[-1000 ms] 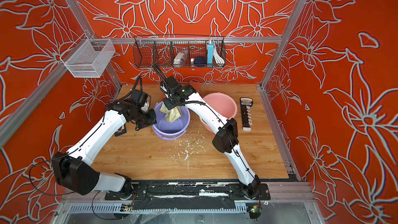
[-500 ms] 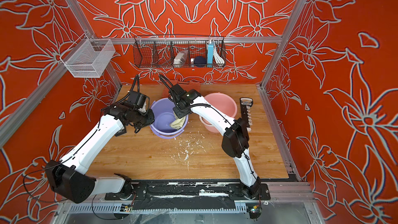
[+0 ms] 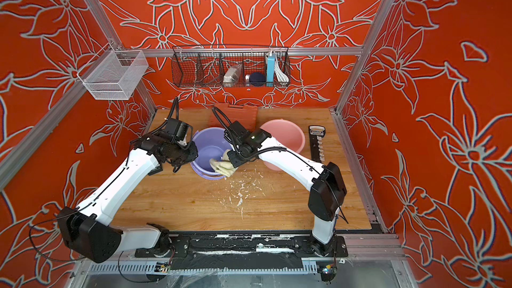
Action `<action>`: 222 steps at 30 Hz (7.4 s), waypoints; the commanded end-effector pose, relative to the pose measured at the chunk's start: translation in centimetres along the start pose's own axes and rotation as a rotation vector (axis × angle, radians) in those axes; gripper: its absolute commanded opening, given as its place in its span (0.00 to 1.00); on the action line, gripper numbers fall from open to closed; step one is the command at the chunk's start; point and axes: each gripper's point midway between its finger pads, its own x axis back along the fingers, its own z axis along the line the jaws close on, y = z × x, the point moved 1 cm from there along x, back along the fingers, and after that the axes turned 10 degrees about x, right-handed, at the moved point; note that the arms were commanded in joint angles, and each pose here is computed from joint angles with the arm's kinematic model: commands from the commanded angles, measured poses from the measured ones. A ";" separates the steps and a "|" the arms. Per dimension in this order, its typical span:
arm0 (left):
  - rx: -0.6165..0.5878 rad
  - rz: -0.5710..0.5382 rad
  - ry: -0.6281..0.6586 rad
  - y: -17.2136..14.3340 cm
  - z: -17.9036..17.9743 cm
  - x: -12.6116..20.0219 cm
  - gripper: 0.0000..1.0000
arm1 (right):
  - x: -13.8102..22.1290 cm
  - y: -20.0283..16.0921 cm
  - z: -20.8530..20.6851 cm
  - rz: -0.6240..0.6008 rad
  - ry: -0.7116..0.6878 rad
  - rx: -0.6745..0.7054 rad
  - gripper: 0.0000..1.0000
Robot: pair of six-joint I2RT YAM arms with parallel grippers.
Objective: Wipe the inside of the bucket with a cloth
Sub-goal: Wipe the dirt from the inside of the bucket.
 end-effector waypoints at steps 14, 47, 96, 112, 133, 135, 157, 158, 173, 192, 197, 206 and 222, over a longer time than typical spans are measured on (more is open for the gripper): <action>0.017 -0.007 -0.103 1.1 -2.3 0.4 0.00 | 13.3 2.2 -2.0 -0.395 -0.113 -0.023 0.00; 0.031 0.271 -0.224 -2.6 -5.5 -1.3 0.00 | -9.0 3.8 -2.5 0.007 -0.261 0.317 0.00; 0.019 0.346 -0.220 -4.0 -5.1 -1.6 0.00 | -14.1 1.7 -8.4 0.285 -0.401 0.170 0.00; 0.016 0.404 -0.216 -5.2 -4.7 -3.7 0.00 | -16.7 3.8 6.3 0.161 0.287 0.179 0.00; 0.011 0.404 -0.231 -4.9 -5.3 -2.3 0.00 | -9.2 8.5 1.3 -0.031 0.038 0.199 0.00; 0.019 0.400 -0.241 -5.1 -5.2 -1.8 0.00 | -9.7 9.0 -0.1 -0.034 -0.033 0.189 0.00; -0.003 0.372 -0.176 -4.5 -4.5 -2.6 0.00 | -7.0 5.1 -10.5 0.036 -0.614 -0.029 0.00; -0.006 0.383 -0.187 -4.6 -4.7 -2.7 0.00 | -7.7 5.7 -9.9 0.040 -0.562 -0.014 0.00; -0.021 0.347 -0.201 -4.1 -5.7 -1.6 0.00 | -4.0 10.9 -4.6 -0.149 -0.199 0.124 0.00; -0.060 0.204 -0.128 -2.0 -7.4 -2.0 0.00 | -0.7 3.6 -9.8 0.089 -0.391 0.009 0.00; -0.068 0.185 -0.122 -2.2 -7.8 -1.6 0.00 | -1.3 2.7 -6.3 0.078 -0.182 0.017 0.00; -0.077 0.190 -0.141 -2.7 -8.3 -1.3 0.00 | 0.7 8.1 2.4 -0.212 0.369 0.012 0.00; -0.081 0.166 -0.202 -4.0 -7.5 1.2 0.00 | -0.8 13.1 -6.8 -0.134 -0.112 0.008 0.00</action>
